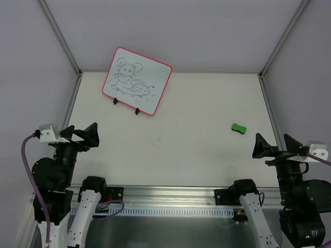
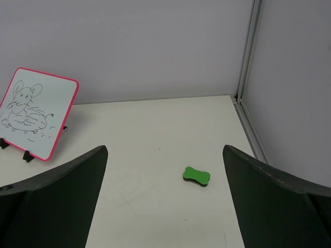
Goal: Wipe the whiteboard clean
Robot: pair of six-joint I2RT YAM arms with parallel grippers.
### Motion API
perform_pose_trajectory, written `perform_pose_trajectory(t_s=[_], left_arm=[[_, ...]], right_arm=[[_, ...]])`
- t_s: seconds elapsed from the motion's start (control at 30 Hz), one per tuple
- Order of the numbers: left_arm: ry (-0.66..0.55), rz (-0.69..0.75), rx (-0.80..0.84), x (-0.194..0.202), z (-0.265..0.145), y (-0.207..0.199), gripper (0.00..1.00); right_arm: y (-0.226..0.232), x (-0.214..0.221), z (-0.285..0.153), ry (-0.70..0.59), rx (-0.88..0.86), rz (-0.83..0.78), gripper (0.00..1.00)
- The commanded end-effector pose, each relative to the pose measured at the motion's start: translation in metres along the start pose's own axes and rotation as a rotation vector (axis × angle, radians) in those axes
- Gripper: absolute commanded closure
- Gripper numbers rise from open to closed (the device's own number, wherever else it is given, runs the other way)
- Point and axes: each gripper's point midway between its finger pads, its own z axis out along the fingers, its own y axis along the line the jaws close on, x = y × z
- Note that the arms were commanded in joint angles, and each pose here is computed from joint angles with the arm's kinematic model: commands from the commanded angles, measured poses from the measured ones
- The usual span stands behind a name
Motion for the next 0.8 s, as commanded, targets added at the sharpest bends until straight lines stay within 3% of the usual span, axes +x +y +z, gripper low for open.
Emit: perform_pose_trajectory(t_s=[0.0, 0.17, 0.5, 0.6, 0.77], left_arm=[[0.005, -0.013, 0.007, -0.001, 0.002, -0.003, 0.01], [0.043, -0.018, 0.015, 0.008, 0.008, -0.004, 0.01], [0.180, -0.031, 0.037, 0.043, 0.029, -0.008, 0.01], [0.250, -0.048, 0.047, 0.062, 0.038, -0.011, 0.01], [0.336, -0.047, 0.034, 0.091, 0.046, -0.006, 0.01]], right_arm=[[0.007, -0.005, 0.004, -0.027, -0.040, 0.011, 0.01], [0.031, 0.019, 0.021, 0.074, -0.158, 0.021, 0.01], [0.043, 0.082, 0.062, 0.323, -0.174, 0.056, 0.01], [0.037, 0.102, 0.081, 0.423, -0.093, 0.108, 0.01], [-0.009, 0.147, 0.111, 0.562, 0.261, 0.141, 0.01]])
